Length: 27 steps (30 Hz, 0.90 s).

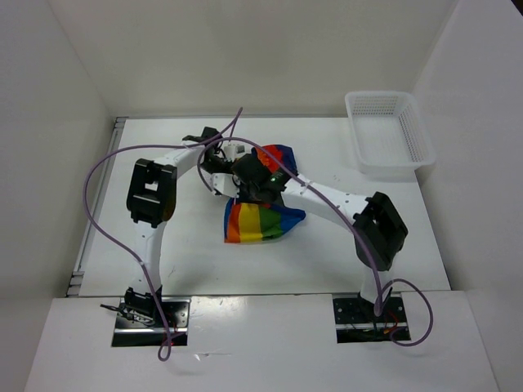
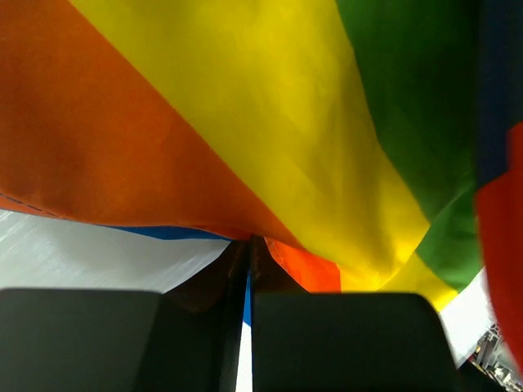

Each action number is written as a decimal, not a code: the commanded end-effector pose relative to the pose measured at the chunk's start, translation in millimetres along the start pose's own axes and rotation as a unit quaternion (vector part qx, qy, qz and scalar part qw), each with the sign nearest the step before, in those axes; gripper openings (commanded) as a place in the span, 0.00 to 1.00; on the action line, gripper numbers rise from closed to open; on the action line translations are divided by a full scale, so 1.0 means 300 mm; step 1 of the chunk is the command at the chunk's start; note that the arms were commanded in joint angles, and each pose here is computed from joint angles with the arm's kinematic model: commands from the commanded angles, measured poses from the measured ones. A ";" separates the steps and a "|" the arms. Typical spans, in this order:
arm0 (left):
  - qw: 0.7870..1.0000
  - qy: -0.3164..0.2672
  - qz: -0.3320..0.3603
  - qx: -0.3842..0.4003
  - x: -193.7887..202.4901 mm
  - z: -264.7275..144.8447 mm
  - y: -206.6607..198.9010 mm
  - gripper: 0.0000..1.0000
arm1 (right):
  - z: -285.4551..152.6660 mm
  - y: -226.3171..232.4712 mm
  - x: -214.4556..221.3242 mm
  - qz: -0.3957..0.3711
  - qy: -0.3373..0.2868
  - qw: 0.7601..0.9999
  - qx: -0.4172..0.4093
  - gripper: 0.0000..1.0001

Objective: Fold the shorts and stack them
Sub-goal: Fold the shorts

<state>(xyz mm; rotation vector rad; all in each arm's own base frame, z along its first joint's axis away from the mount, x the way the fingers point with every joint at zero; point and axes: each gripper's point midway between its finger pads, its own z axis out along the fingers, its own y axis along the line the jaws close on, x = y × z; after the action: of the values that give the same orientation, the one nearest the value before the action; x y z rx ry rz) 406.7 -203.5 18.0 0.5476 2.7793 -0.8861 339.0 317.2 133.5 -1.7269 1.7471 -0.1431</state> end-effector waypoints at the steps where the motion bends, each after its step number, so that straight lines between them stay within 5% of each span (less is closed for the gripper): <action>1: 1.000 0.027 -0.003 0.000 0.041 0.088 0.037 0.07 | -0.020 -0.040 -0.116 0.008 -0.040 0.999 0.018 0.00; 17: 0.999 0.013 0.007 -0.028 0.022 0.046 0.043 0.07 | -0.101 -0.160 -0.297 0.024 -0.099 0.994 0.037 0.00; 27: 0.995 0.000 0.017 -0.094 -0.007 0.000 0.096 0.06 | 0.100 0.098 -0.220 0.014 -0.048 0.997 -0.058 0.00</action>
<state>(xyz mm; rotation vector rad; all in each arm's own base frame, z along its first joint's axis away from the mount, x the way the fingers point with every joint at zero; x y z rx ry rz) 407.7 -205.7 17.5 0.5313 2.7907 -0.8691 336.1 389.2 161.8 -1.6996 1.6754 0.0156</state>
